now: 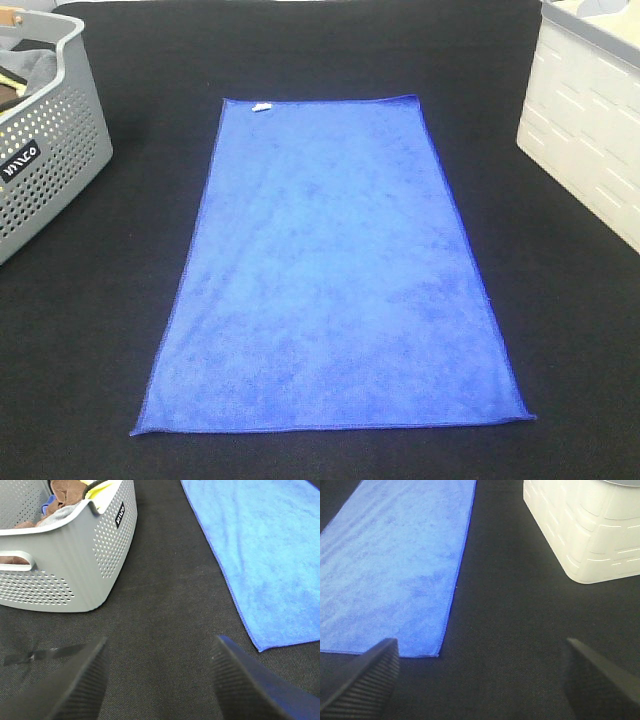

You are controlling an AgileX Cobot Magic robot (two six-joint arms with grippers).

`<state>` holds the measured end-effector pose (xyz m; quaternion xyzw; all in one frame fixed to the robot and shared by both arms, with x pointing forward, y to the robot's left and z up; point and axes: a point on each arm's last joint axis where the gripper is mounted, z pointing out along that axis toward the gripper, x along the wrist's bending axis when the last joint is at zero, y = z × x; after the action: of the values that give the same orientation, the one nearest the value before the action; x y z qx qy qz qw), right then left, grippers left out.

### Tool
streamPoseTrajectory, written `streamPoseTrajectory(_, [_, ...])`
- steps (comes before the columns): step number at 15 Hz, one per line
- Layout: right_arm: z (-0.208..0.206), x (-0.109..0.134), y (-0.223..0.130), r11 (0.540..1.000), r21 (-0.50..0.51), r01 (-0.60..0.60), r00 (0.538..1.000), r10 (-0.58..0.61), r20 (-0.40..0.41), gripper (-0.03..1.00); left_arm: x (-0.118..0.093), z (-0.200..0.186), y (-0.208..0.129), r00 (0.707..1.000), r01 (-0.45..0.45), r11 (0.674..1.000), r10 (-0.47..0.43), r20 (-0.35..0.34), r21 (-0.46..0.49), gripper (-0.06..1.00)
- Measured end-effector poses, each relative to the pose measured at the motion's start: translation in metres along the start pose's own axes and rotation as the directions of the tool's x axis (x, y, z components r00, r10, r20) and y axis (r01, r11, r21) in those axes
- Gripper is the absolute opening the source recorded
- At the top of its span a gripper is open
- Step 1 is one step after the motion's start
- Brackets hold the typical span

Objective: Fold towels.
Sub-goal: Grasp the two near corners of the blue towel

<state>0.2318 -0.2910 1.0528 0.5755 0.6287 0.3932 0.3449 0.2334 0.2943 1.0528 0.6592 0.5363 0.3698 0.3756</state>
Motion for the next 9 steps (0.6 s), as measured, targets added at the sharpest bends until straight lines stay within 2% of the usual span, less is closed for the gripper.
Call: streamPoseTrajectory(9, [0.0,0.0,0.0,1.0,0.0,0.0,1.0,0.0,0.0,0.82,0.0,0.0,0.0,1.0,0.0,1.0,0.0,0.0,0.0,0.58])
